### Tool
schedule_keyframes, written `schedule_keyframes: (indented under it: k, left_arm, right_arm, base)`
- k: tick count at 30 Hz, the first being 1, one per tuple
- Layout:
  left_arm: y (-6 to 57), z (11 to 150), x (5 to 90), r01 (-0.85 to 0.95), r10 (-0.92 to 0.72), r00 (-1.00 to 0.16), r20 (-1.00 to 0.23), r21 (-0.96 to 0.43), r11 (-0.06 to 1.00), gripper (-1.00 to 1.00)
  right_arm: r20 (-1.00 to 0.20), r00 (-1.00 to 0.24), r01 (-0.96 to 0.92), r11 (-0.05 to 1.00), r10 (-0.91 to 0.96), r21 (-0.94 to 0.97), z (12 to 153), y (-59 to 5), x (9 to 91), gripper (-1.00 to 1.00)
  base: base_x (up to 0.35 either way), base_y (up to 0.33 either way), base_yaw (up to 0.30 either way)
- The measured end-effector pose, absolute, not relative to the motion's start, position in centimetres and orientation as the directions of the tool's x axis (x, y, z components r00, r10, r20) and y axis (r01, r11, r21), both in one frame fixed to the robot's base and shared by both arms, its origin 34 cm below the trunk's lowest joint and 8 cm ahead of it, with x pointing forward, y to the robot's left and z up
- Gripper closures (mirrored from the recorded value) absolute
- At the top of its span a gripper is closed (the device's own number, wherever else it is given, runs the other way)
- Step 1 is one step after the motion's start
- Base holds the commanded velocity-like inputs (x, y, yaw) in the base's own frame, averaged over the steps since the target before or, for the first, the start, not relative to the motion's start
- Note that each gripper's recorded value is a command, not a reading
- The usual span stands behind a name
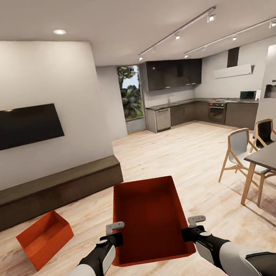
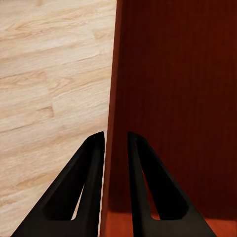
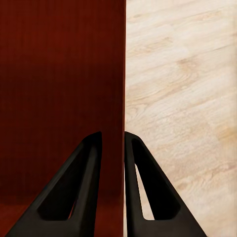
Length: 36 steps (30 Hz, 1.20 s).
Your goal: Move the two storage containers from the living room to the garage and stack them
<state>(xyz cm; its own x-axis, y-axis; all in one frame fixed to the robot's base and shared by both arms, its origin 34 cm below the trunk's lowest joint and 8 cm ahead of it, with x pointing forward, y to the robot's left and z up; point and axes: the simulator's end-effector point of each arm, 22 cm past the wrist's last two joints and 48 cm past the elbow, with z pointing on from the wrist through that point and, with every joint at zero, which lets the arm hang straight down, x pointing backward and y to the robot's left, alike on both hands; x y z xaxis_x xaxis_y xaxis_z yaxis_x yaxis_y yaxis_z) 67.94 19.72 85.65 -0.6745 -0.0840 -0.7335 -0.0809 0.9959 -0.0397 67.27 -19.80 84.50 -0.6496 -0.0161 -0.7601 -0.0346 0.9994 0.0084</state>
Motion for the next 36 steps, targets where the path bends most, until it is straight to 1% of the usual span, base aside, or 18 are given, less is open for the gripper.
schedule_keyframes:
  k: [21, 26, 36]
  left_arm:
    - [19.99, 85.64, 67.96, -0.079, -0.084, -0.675, -0.733, -0.041, 0.996, 1.0]
    - [19.98, 85.66, 67.98, -0.079, -0.083, -0.675, -0.733, -0.041, 0.996, 1.0]
    - [19.9, 85.65, 67.96, -0.08, -0.084, -0.675, -0.733, -0.041, 0.996, 1.0]
  right_arm:
    - [-0.76, -0.65, -0.033, 0.999, -0.016, 0.007, 84.52, -19.53, 67.24, 1.0]
    - [-0.76, -0.65, -0.033, 0.999, -0.015, 0.008, 84.53, -19.54, 67.25, 1.0]
    - [-0.76, -0.649, -0.033, 0.999, -0.016, 0.007, 84.53, -19.62, 67.26, 1.0]
  base:
    - [0.0, 0.0, -0.009]
    - [0.0, 0.0, -0.217]
    - [0.0, 0.0, -0.284]
